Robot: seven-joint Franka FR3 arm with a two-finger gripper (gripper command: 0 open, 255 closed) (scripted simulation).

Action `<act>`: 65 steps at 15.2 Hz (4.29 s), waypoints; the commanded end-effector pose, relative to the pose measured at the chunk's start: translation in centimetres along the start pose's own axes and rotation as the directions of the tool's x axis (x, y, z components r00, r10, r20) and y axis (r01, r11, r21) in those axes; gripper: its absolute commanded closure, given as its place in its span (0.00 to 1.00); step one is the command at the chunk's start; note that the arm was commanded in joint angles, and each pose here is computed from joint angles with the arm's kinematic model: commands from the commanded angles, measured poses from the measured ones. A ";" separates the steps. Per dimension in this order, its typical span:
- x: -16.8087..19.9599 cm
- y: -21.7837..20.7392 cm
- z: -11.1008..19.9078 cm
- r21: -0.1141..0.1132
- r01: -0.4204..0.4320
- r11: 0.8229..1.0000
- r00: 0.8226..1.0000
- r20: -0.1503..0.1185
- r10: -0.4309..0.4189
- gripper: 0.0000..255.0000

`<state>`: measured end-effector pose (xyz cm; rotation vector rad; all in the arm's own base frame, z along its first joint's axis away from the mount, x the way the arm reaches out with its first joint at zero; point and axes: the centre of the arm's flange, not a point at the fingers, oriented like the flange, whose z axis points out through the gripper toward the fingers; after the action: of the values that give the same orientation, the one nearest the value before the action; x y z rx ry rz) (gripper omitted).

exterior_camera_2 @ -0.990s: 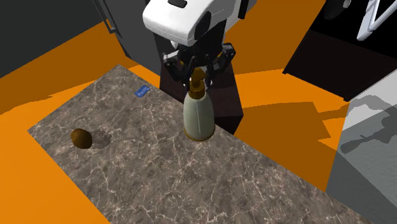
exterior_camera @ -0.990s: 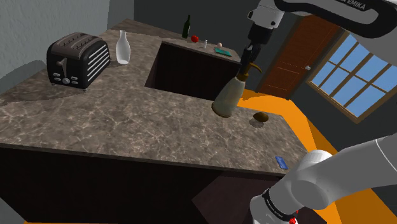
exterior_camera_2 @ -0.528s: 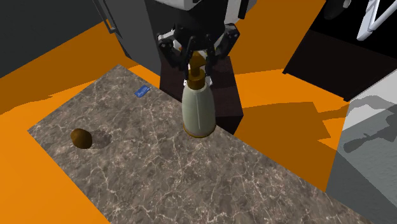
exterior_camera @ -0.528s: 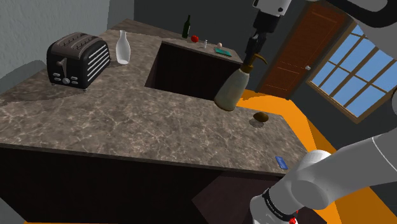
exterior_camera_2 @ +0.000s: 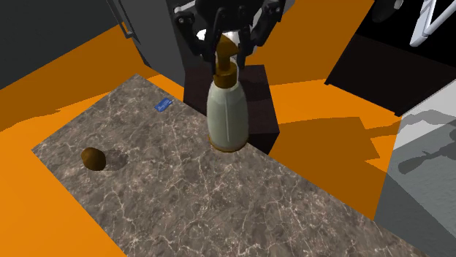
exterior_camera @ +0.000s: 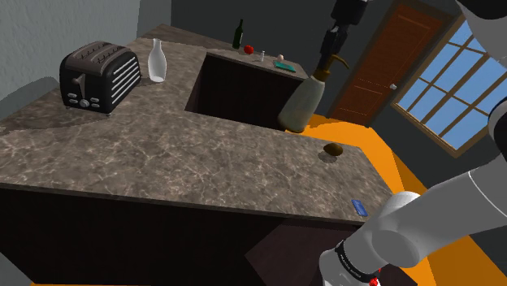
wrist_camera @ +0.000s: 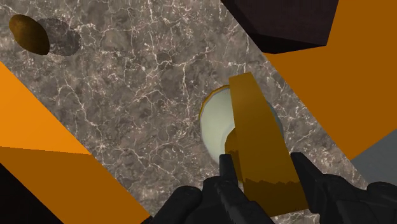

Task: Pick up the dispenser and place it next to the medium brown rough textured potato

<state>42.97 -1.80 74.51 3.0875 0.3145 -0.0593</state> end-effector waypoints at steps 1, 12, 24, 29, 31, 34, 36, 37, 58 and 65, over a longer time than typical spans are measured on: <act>-0.1 0.0 -1.0 0.000 0.000 1.000 1.000 0.000 0.000 1.00; -2.8 14.3 -0.5 0.000 0.000 1.000 1.000 0.000 0.000 1.00; -5.8 29.9 0.1 0.000 0.000 1.000 1.000 0.000 0.000 1.00; -6.4 33.1 1.3 0.000 0.000 1.000 1.000 0.000 0.000 1.00; -6.3 33.1 2.3 0.000 0.000 1.000 1.000 0.000 0.000 1.00; -6.2 33.1 3.9 0.000 0.000 1.000 1.000 0.000 0.000 1.00; -6.2 33.0 5.0 0.000 0.000 1.000 1.000 0.000 0.000 1.00; -6.2 33.0 5.5 0.000 0.000 1.000 1.000 0.000 0.000 1.00; -5.7 32.6 16.6 0.000 0.000 1.000 1.000 0.000 0.000 1.00; -5.6 32.5 20.2 0.000 0.000 1.000 1.000 0.000 0.000 1.00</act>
<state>43.38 -35.53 56.12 3.0881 0.3150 -0.0606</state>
